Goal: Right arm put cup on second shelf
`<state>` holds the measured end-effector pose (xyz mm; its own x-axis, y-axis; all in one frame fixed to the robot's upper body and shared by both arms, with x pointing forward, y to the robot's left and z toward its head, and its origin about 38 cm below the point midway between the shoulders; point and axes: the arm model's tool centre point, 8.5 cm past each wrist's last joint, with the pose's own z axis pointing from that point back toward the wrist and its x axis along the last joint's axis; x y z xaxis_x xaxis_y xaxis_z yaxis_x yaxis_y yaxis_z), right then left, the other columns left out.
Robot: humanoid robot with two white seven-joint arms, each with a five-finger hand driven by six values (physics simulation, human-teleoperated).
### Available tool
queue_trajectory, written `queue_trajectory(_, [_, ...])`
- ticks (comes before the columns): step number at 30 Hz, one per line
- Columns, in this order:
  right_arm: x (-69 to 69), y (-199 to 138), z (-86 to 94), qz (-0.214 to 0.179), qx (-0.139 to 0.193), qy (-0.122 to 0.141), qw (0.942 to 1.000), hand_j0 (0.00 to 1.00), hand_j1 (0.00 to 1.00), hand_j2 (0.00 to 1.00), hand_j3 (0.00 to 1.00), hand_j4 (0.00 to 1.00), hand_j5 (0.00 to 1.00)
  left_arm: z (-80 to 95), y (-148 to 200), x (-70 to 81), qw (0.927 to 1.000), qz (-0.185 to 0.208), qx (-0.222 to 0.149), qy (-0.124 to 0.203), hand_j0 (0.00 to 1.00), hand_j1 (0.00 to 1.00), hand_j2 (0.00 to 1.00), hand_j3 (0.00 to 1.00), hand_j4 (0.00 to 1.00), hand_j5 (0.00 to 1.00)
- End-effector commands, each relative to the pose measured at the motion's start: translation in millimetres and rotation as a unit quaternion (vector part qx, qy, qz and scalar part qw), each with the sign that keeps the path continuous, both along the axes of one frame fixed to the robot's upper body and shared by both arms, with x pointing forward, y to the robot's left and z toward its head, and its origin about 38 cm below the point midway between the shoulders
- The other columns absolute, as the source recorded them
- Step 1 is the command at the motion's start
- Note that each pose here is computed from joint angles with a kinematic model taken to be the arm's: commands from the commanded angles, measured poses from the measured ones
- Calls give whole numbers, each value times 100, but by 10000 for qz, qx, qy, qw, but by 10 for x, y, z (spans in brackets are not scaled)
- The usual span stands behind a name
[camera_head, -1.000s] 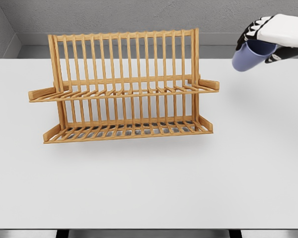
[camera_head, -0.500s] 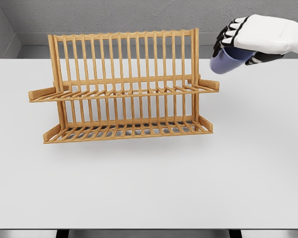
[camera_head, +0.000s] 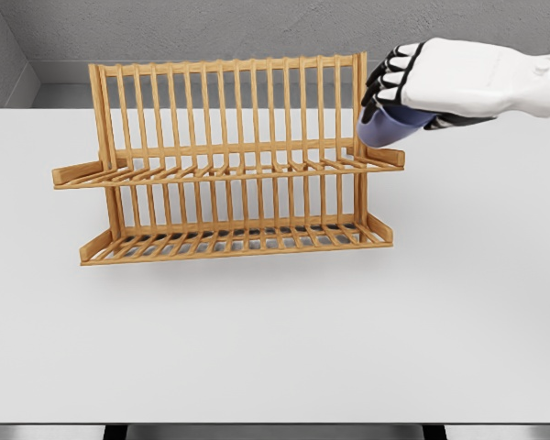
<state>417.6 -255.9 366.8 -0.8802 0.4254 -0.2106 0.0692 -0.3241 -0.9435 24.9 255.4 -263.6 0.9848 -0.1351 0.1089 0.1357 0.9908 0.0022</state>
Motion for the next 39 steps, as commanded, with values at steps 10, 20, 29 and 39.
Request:
queue_trajectory(10, [-72,173,-181,267,-147,206,9993,66,66,66,66,66,66,0,1,0,10000,4,0,2,100,100,100,100,100,100])
queue_trajectory(20, [-66,203,-255,299,-189,299,9989,100,100,100,100,100,100,0,0,1,10000,-4,-2,-5,100,100,100,100,100,100])
queue_trajectory(29, [-62,-591,840,-718,752,-1047,9891,100,100,100,100,100,100,0,0,1,10000,4,-1,-6,100,100,100,100,100,100])
queue_trajectory(39, [128,-1361,-808,-2053,1431,901,9640,100,100,100,100,100,100,0,1,0,10000,4,0,2,100,100,100,100,100,100])
